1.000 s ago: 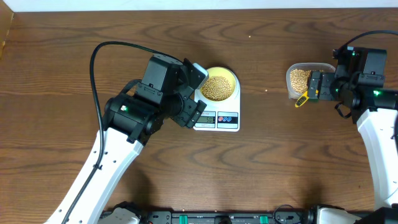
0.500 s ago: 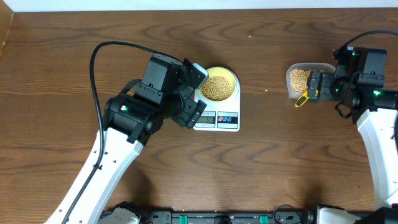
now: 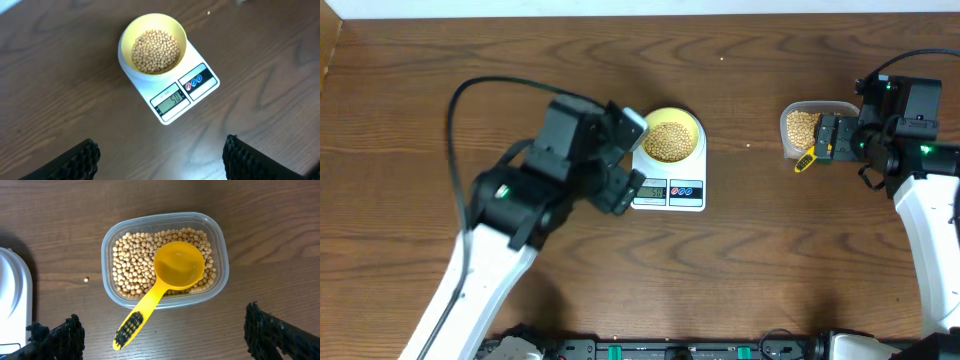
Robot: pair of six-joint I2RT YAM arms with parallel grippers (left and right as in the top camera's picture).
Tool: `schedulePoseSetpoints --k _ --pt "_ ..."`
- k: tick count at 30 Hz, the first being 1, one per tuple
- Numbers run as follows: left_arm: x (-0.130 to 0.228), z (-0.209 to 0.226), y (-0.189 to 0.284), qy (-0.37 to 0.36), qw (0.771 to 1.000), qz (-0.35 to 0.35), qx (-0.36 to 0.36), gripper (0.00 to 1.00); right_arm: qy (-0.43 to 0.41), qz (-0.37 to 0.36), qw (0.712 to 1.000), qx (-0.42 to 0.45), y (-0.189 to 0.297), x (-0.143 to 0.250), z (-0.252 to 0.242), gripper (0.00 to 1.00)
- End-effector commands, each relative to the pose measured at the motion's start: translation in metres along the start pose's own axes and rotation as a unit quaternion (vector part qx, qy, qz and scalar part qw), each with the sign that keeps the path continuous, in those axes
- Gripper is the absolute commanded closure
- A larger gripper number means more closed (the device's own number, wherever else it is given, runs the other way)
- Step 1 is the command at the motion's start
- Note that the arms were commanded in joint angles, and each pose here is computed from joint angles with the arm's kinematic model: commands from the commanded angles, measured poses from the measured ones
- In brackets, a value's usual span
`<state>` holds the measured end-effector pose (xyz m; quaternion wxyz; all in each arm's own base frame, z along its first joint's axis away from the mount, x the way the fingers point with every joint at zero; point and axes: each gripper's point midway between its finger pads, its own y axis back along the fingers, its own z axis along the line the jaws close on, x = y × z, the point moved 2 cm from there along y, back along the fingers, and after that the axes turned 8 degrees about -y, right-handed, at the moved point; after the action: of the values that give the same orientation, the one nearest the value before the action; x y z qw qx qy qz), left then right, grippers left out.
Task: Scoop item into bowl and weigh 50g on scale
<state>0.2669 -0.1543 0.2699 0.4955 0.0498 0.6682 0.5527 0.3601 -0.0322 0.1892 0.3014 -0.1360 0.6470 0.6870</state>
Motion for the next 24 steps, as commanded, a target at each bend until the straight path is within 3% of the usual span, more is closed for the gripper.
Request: schedulePoseSetpoints --k 1,7,16,24 --pt "0.006 -0.008 0.037 -0.007 0.999 -0.031 -0.006 0.19 0.005 -0.01 1.0 0.006 0.005 -0.005 -0.002 0.01" --pt "0.038 -0.022 0.058 -0.008 0.999 -0.041 -0.009 0.19 0.005 -0.01 1.0 0.006 0.005 -0.005 -0.002 0.01" --pt "0.086 -0.037 0.048 -0.012 0.988 -0.147 -0.046 0.19 0.005 -0.01 1.0 0.006 0.005 -0.005 -0.002 0.01" --pt "0.116 -0.02 0.014 0.076 0.955 -0.267 -0.107 0.19 0.005 -0.01 1.0 0.006 0.005 -0.005 -0.002 0.01"
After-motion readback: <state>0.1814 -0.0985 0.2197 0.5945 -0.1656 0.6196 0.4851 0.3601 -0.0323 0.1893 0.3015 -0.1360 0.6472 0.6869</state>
